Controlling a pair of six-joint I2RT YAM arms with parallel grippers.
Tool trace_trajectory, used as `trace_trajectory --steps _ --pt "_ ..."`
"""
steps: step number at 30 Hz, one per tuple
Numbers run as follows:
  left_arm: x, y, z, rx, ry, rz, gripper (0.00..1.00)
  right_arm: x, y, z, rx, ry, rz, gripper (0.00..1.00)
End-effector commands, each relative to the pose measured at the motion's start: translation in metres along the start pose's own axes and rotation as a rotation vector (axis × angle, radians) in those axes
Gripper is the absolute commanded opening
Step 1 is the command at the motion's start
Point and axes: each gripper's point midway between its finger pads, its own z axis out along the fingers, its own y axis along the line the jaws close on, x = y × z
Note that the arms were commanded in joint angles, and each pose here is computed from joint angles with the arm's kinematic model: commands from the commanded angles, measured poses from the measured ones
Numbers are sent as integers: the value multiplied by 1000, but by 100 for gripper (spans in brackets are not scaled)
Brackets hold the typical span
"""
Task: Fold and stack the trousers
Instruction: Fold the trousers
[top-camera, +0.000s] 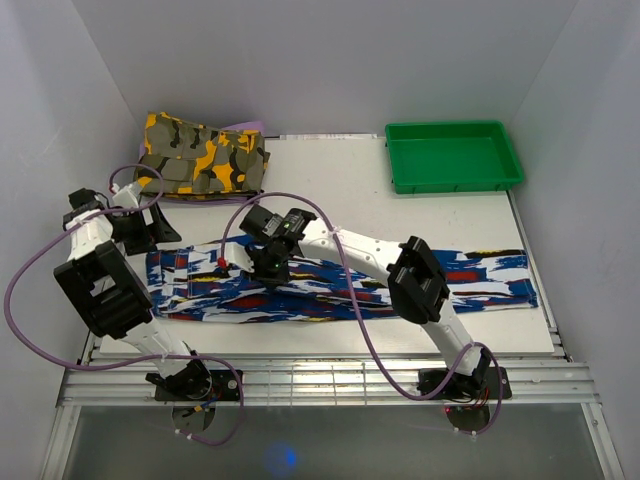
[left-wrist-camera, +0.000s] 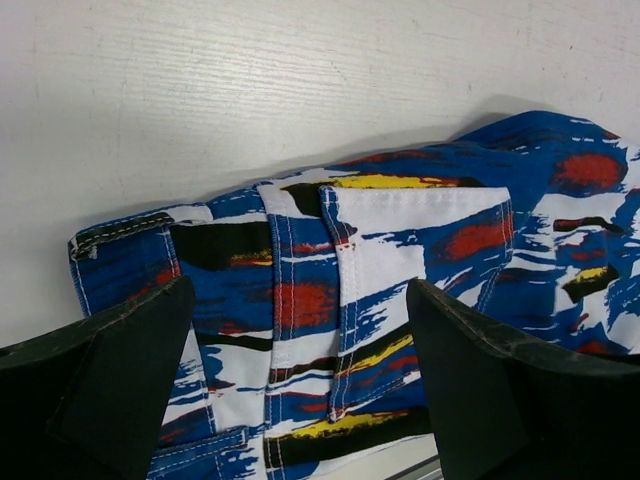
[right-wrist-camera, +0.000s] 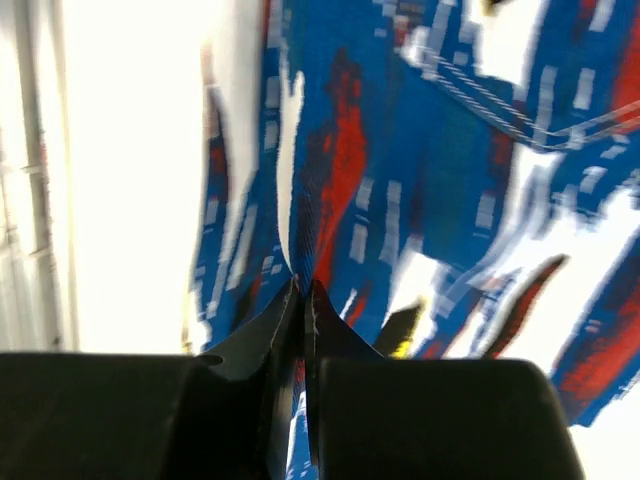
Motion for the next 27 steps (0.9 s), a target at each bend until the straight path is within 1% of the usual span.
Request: trace_trajectory --steps 1,4,5,6,8,11,12,14,16,20,22,24,25,27 --pt "-6 -8 -13 -16 -41 51 98 -17 42 -28 -126 -47 -17 8" --pt "-2 -8 -14 -25 -32 47 98 15 67 -7 -206 20 8 8" --pt "-2 -7 -14 -30 -30 45 98 38 75 10 -238 69 20 8" --pt "0 -7 -14 -30 -27 38 98 48 79 18 -255 94 27 8" --pt "1 -5 -13 -38 -20 28 98 72 82 42 -286 157 46 8" --pt "2 -3 -11 -40 -12 18 98 86 75 66 -286 203 69 8" --pt "1 -3 -11 -41 -7 13 98 78 68 69 -271 189 69 8" --pt "1 0 -11 -51 3 16 98 76 64 77 -271 187 75 8" --pt "6 5 -13 -75 37 9 98 71 59 80 -255 172 77 8" --pt "20 6 -14 -89 81 3 98 83 55 90 -236 209 85 8" --pt "22 4 -12 -74 85 1 91 87 41 92 -189 226 88 8" --pt "25 3 -8 -46 104 -7 85 93 23 95 -163 228 140 8" --pt "17 -1 -8 -20 91 2 83 86 11 95 -143 204 150 8" --pt "13 -8 -2 43 112 32 82 82 -3 88 -127 181 153 8"
